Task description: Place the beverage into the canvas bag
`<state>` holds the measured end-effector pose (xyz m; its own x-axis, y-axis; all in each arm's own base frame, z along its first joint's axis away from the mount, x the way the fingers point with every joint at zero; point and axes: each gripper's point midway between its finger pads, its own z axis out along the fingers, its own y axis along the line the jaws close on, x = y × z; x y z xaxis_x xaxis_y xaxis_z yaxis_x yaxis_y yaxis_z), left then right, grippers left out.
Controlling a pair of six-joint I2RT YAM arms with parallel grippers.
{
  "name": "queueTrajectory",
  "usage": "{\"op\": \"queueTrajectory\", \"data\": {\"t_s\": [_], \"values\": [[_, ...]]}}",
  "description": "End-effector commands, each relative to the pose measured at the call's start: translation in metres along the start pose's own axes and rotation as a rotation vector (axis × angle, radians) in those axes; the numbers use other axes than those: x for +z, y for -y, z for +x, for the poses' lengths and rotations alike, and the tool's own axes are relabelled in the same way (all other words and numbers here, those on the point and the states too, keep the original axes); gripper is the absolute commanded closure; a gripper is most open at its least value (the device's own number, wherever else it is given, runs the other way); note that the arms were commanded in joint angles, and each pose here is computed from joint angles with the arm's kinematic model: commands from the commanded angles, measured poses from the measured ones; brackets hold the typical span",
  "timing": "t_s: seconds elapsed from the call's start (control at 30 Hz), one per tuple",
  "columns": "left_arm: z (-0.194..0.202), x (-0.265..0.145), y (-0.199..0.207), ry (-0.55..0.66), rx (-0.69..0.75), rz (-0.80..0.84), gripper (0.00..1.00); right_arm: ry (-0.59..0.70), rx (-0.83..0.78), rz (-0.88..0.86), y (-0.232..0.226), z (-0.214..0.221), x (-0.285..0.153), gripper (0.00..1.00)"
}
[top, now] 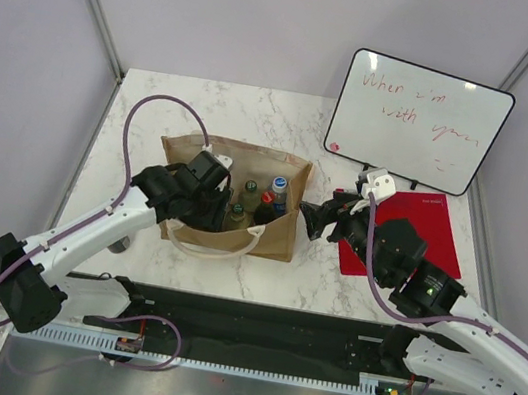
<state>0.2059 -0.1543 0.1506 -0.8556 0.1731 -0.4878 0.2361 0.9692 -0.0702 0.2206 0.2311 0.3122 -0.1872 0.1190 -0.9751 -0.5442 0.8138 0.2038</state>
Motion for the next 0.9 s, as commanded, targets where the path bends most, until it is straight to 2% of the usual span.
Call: {"op": "queueTrajectory", "data": {"t_s": [0.0,0.13,0.37,0.5,0.87], "values": [[-0.007,-0.001,0.003,0.034,-0.043,-0.001,0.57,0.034,0.024,-0.012,-0.003,-0.009,-0.001,0.17],[-0.005,0.001,0.003,0.024,-0.041,-0.004,0.52,0.039,0.022,-0.005,0.0,-0.009,-0.003,0.17],[-0.008,-0.006,-0.003,0.044,-0.064,-0.037,0.47,0.048,0.019,0.001,0.002,-0.012,-0.006,0.17],[-0.012,-0.012,-0.008,0.062,-0.069,-0.057,0.38,0.048,0.02,0.004,0.003,-0.012,-0.007,0.17],[-0.023,-0.03,-0.008,0.098,-0.089,-0.052,0.26,0.057,0.021,0.005,0.004,-0.015,-0.009,0.17]]}}
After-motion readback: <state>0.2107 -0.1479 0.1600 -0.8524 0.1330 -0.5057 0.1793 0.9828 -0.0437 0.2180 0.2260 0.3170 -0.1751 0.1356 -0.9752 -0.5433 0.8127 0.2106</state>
